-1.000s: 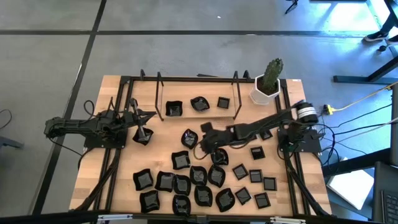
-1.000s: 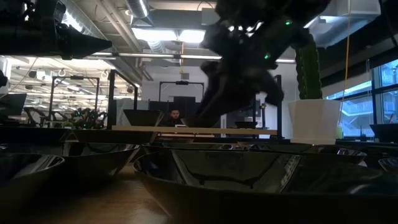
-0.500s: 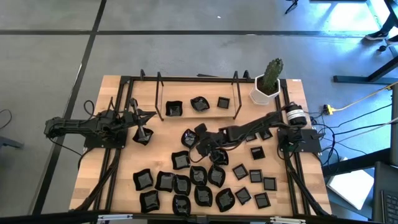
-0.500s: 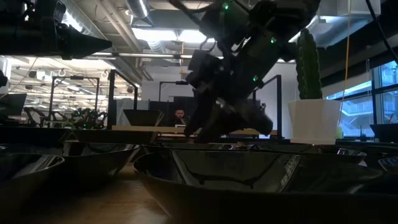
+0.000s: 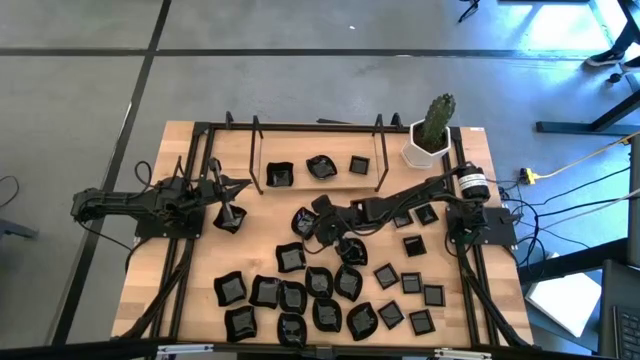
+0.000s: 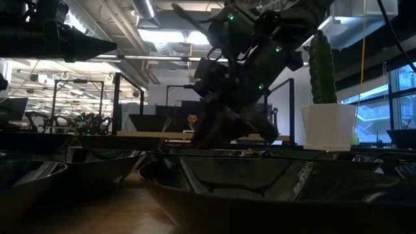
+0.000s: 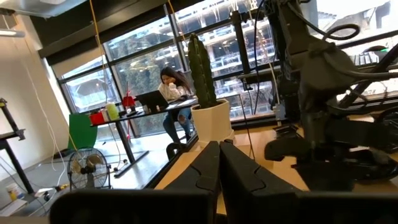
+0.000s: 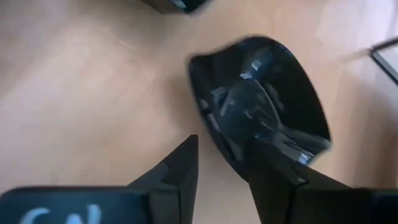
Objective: Pick & Place Mini shaped plates
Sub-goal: Stack the black leaf-shaped plate on top of the black leaf-shaped plate on the shelf
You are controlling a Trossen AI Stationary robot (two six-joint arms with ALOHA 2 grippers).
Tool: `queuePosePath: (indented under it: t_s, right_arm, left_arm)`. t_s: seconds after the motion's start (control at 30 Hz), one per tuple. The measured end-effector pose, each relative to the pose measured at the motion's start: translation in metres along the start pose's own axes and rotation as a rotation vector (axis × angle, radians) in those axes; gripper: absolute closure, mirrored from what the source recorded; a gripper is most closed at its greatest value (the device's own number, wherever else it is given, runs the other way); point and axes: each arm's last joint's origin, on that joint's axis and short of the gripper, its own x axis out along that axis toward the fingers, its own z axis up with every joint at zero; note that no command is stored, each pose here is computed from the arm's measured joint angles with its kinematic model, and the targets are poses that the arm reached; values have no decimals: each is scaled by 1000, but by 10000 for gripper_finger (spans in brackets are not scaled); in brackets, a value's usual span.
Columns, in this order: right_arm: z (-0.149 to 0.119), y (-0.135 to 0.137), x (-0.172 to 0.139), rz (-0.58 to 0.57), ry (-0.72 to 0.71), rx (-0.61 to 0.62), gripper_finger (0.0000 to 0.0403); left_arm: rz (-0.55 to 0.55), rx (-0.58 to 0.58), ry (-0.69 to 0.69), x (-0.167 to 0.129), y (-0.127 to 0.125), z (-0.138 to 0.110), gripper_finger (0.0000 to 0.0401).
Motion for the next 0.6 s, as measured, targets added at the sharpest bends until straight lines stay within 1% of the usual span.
queuePosePath:
  t_s: [0.1,0.23,0.43,0.6]
  right_arm:
    - [0,-2,0,-6,-5,5,294]
    - [0,-1,0,14,-22,9,306]
    - [1,-4,0,1,-41,29,326]
    - [4,-4,0,-10,-62,30,338]
  left_arm:
    - [0,0,0,0,0,0,399]
    - [0,0,0,0,0,0,397]
    - [-2,-1,0,0,0,0,391]
    - [-4,-1,-1,0,0,0,394]
